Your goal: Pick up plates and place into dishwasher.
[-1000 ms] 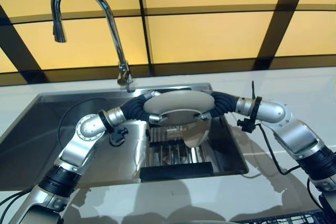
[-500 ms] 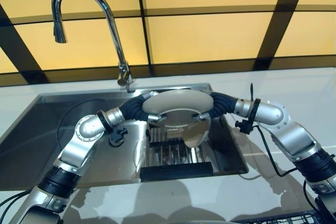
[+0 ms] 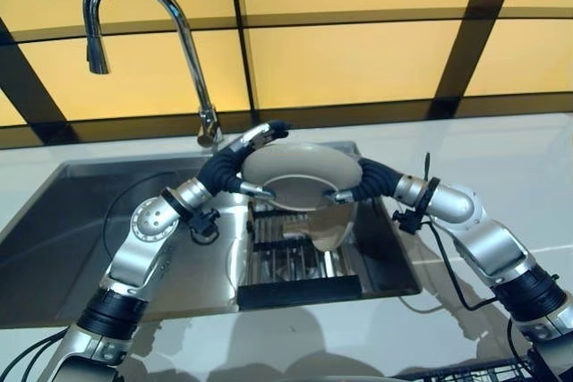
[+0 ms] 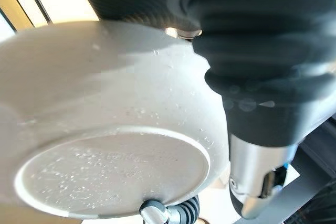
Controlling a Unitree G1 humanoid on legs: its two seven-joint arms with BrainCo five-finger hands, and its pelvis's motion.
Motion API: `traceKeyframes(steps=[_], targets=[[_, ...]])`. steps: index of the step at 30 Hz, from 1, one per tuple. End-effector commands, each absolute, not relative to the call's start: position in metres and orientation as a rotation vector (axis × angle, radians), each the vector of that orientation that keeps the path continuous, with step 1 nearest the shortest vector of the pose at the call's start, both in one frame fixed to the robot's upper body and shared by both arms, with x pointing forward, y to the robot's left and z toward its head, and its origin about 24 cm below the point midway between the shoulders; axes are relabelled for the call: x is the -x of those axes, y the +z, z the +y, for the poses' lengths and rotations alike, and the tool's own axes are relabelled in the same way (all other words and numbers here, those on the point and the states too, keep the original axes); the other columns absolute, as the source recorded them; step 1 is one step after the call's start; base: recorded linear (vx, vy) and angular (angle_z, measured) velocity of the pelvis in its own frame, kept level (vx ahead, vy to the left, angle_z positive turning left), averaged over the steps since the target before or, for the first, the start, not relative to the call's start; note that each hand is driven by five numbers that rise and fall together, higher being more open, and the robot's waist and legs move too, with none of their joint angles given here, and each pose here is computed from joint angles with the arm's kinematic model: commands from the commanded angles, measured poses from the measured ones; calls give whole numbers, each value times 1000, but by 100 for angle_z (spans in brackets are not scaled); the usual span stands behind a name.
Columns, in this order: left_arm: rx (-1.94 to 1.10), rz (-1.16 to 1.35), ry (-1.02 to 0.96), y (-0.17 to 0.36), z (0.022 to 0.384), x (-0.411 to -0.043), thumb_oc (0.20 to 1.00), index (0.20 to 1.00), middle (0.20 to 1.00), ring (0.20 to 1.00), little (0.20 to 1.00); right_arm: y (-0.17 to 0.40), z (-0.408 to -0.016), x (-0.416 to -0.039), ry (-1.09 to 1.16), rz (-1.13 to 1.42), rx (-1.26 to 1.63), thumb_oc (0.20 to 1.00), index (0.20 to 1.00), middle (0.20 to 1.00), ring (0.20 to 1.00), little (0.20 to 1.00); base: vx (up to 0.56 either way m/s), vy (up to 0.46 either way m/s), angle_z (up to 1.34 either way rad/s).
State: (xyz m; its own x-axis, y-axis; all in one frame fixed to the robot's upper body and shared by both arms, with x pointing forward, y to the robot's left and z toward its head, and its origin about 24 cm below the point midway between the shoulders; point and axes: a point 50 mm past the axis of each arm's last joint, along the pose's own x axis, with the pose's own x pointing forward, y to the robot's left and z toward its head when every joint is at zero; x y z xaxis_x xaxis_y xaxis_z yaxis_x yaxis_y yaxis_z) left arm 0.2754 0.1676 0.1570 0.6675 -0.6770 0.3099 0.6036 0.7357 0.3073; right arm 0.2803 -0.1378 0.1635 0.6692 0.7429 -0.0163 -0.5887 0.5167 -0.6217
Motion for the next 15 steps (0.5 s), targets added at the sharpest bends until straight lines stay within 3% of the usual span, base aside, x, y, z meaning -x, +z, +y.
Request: traceKeyframes(steps=[1,15], targets=[[-108,-493,-719,167,164,-277,1000,1000,1000,1000,1000,208,-166,-289,504,-489,527,200,200,200,200,200,-24,-8,-11],[-26,-491,-653,167,181,-275,1000,1000,1000,1000,1000,232,-202,-265,107,-740,364,200,200,200,200,200,-27,-28,-8]])
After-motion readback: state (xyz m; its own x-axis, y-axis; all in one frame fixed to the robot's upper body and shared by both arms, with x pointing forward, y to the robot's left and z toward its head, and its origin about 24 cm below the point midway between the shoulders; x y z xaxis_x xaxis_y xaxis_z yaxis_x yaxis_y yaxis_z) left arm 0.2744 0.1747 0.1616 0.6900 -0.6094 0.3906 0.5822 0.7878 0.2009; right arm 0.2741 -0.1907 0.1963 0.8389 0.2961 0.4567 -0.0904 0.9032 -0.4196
